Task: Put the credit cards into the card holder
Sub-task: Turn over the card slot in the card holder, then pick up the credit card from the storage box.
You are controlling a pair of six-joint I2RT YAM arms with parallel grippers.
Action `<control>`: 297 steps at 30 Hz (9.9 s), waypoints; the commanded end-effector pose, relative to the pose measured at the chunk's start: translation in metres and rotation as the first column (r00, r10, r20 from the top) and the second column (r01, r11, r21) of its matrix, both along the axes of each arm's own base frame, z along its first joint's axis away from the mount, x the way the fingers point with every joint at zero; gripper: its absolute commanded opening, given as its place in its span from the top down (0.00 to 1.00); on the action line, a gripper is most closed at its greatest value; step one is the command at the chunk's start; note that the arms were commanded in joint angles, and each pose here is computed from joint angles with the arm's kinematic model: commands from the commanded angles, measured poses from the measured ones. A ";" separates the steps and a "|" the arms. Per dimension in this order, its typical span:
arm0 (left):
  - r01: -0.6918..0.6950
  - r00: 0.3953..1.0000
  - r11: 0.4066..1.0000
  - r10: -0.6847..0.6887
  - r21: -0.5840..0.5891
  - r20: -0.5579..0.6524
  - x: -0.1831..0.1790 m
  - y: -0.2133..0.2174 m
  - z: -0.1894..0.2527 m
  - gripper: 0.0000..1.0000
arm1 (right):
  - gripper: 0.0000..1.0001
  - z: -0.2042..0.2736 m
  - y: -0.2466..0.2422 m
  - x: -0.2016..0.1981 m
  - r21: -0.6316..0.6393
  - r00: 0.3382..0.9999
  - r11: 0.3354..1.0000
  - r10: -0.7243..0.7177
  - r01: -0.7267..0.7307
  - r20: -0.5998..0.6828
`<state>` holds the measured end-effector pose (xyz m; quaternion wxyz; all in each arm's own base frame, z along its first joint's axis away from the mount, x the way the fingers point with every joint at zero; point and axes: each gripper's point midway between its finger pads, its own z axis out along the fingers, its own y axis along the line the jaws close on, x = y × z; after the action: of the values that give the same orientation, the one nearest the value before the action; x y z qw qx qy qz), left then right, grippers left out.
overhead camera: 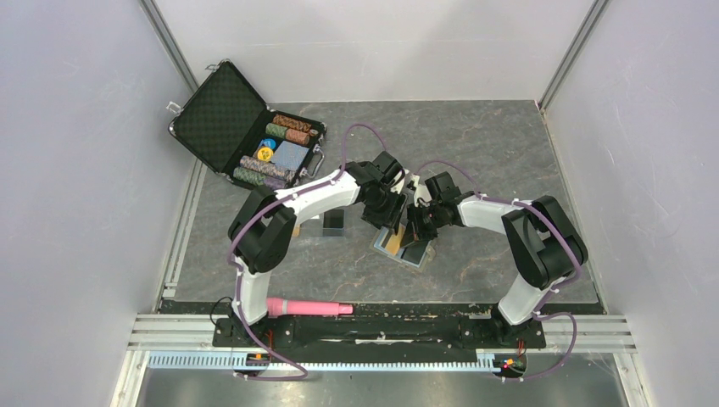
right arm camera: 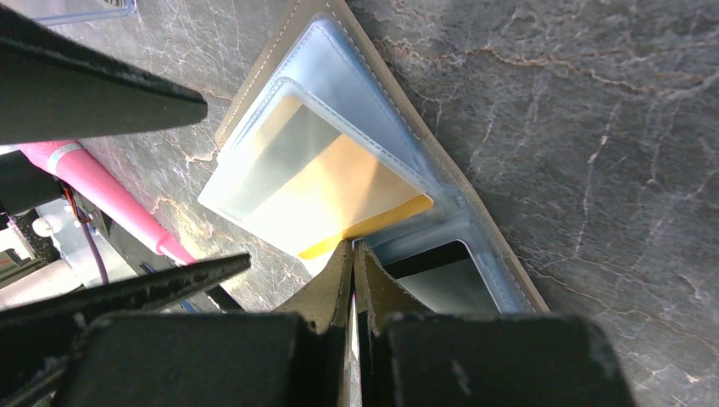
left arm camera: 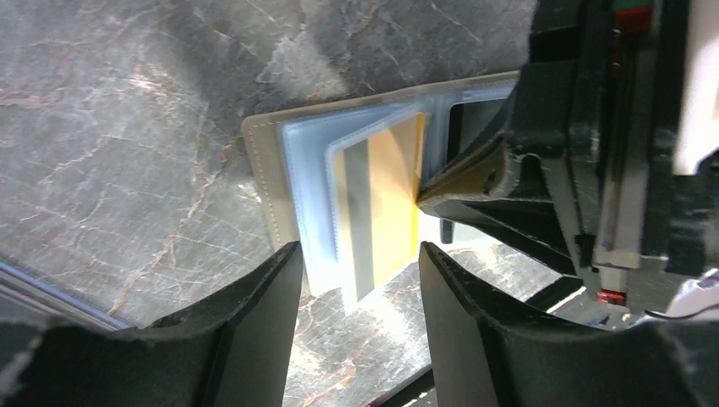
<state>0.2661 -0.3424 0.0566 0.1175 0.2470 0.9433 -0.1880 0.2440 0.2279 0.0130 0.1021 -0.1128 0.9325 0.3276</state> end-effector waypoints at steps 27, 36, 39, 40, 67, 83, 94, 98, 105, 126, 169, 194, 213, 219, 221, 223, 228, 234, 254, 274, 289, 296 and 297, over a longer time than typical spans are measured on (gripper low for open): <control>0.075 0.986 0.984 -0.098 -0.164 -0.136 -0.017 -0.033 0.007 0.98 | 1.00 0.015 0.004 0.023 -0.009 0.994 1.000 -0.020 0.021 0.107; -0.016 0.997 0.999 0.014 -0.028 -0.073 0.002 -0.007 0.013 0.98 | 0.99 0.060 -0.008 0.047 0.026 0.970 0.995 -0.096 0.092 0.223; -0.002 0.994 0.999 -0.002 -0.040 -0.105 -0.004 -0.013 0.010 0.90 | 0.99 0.065 -0.020 0.052 0.026 0.964 0.992 -0.128 0.126 0.234; 0.005 0.993 0.999 -0.011 -0.046 -0.121 -0.006 -0.016 0.008 0.86 | 0.99 0.067 -0.025 0.053 0.025 0.962 0.990 -0.139 0.137 0.237; 0.144 0.973 0.920 -0.199 -0.365 -0.119 -0.022 -0.079 0.068 0.51 | 0.98 0.073 -0.053 0.066 0.032 0.956 0.982 -0.190 0.187 0.224; -0.395 0.919 0.765 0.336 -0.509 -0.208 0.071 0.101 0.083 0.48 | 0.89 0.088 0.069 0.071 0.124 0.981 0.991 0.020 -0.045 0.191; -0.459 0.888 0.886 0.456 -0.058 -0.065 0.052 0.196 0.030 0.47 | 0.65 0.093 0.130 0.059 0.230 0.991 0.967 0.089 -0.110 0.102; -0.440 0.895 0.898 0.438 0.000 -0.081 0.049 0.194 0.013 0.49 | 0.58 0.087 0.149 0.049 0.273 0.993 0.955 0.110 -0.118 0.046; -0.418 0.901 0.904 0.425 0.089 -0.090 0.046 0.188 -0.018 0.50 | 0.60 0.071 0.164 0.044 0.266 0.992 0.956 0.129 -0.125 0.003; -0.349 0.932 0.933 0.356 0.088 -0.065 0.049 0.158 -0.011 0.97 | 0.84 0.058 0.163 0.042 0.243 0.991 0.962 0.134 -0.123 -0.029; -0.124 0.990 0.924 0.141 0.361 -0.020 0.037 0.147 -0.022 0.81 | 0.85 0.053 0.155 0.032 0.228 0.988 0.963 0.153 -0.142 -0.032; -0.412 0.906 0.910 0.415 0.051 -0.079 0.054 0.165 -0.006 0.53 | 0.84 0.052 0.153 0.029 0.224 0.987 0.964 0.155 -0.144 -0.033; -0.308 0.939 0.950 0.313 0.059 -0.145 0.045 0.146 -0.020 0.97 | 0.84 0.052 0.154 0.031 0.222 0.988 0.965 0.153 -0.142 -0.035; -0.251 0.957 0.959 0.266 0.129 -0.114 0.043 0.142 -0.019 0.69 | 0.85 0.052 0.154 0.031 0.222 0.988 0.965 0.153 -0.142 -0.033; -0.243 0.960 0.958 0.260 0.153 -0.104 0.042 0.142 -0.019 0.68 | 0.84 0.052 0.153 0.031 0.222 0.988 0.965 0.153 -0.141 -0.034; -0.233 0.963 0.957 0.252 0.175 -0.094 0.042 0.142 -0.019 0.71 | 0.84 0.051 0.153 0.030 0.221 0.988 0.965 0.153 -0.142 -0.034; -0.189 0.976 0.947 0.211 0.258 -0.059 0.039 0.145 -0.021 0.76 | 0.84 0.052 0.153 0.030 0.221 0.987 0.965 0.155 -0.144 -0.035; -0.154 0.982 0.951 0.179 0.269 -0.068 0.035 0.137 -0.023 0.75 | 0.85 0.052 0.152 0.029 0.218 0.987 0.965 0.158 -0.147 -0.035; -0.260 0.959 0.965 0.253 -0.044 -0.125 0.041 0.104 0.008 0.98 | 0.85 0.051 0.148 0.026 0.212 0.987 0.966 0.156 -0.146 -0.033; -0.214 0.958 0.967 0.179 -0.138 -0.224 0.028 0.096 0.001 0.80 | 0.84 0.054 0.150 0.029 0.213 0.988 0.966 0.154 -0.145 -0.023; -0.210 0.965 0.957 0.170 -0.202 -0.199 0.029 0.092 0.023 0.85 | 0.84 0.057 0.152 0.032 0.214 0.988 0.966 0.152 -0.145 -0.013; -0.173 0.964 0.971 0.132 -0.165 -0.231 0.020 0.098 0.009 0.82 | 0.85 0.056 0.152 0.032 0.215 0.988 0.966 0.152 -0.145 -0.014; -0.170 0.964 0.972 0.130 -0.165 -0.230 0.019 0.098 0.009 0.82 | 0.84 0.056 0.152 0.032 0.215 0.988 0.966 0.152 -0.146 -0.015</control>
<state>0.3036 -0.2313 0.0637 0.0741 0.1161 0.9551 -0.2623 0.2577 0.3708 0.0620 0.0228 -0.1491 0.8900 0.4304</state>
